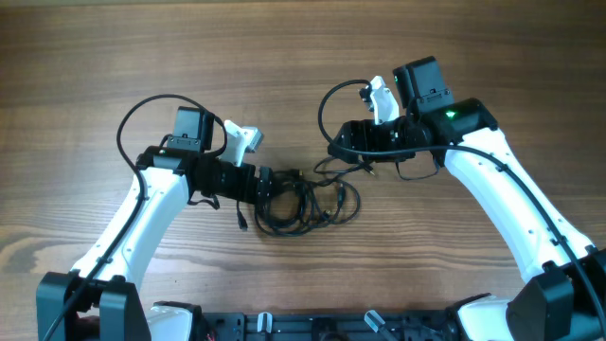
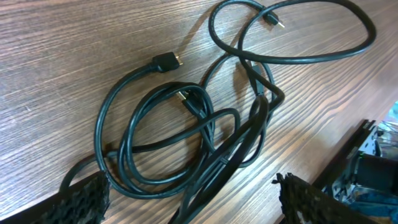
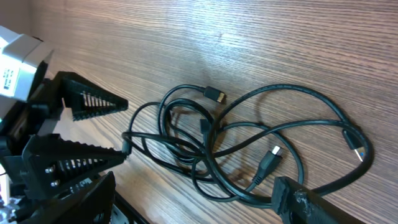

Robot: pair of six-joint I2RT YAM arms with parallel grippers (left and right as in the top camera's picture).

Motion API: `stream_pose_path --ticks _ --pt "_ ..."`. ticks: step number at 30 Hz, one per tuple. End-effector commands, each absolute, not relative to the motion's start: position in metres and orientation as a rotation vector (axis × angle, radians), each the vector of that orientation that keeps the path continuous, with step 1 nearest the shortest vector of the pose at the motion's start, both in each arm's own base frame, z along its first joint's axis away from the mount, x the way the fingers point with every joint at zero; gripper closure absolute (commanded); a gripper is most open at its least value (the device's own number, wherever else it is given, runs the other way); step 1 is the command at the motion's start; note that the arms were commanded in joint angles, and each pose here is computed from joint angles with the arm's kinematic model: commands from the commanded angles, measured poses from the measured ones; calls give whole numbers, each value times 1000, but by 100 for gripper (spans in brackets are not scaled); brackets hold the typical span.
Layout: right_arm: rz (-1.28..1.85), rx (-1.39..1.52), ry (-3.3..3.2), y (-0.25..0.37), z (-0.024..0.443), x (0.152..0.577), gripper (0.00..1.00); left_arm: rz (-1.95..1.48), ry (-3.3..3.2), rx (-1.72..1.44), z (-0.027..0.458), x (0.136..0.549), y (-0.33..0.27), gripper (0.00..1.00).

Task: Untangle cables

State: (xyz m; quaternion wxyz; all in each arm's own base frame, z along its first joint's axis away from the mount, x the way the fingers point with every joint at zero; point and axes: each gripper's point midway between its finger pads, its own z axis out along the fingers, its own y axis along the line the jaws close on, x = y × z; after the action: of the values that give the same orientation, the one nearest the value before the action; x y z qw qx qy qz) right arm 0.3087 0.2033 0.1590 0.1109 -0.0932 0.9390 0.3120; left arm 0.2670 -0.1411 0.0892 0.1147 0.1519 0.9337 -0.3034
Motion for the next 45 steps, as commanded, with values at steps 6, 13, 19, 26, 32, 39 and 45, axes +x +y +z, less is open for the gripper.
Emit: stream_pose_path --ticks 6,13,19,26,32,39,45 --pt "870 -257 2761 198 157 310 16 -842 2789 456 83 260 -142 42" --pt "834 -349 2755 195 154 307 16 -782 2761 490 79 269 -144 53" --pt "834 -350 2755 195 154 307 15 -680 2818 524 60 268 -151 67" --pt "834 -350 2755 195 154 307 14 -693 2729 486 84 282 -156 69" --pt "832 -342 2756 193 155 307 17 -713 2699 390 99 290 -158 96" --pt "793 -267 2639 157 189 318 16 -860 2258 301 271 308 -174 96" --pt "842 -315 2586 163 200 317 12 -502 1987 -185 351 303 -88 96"
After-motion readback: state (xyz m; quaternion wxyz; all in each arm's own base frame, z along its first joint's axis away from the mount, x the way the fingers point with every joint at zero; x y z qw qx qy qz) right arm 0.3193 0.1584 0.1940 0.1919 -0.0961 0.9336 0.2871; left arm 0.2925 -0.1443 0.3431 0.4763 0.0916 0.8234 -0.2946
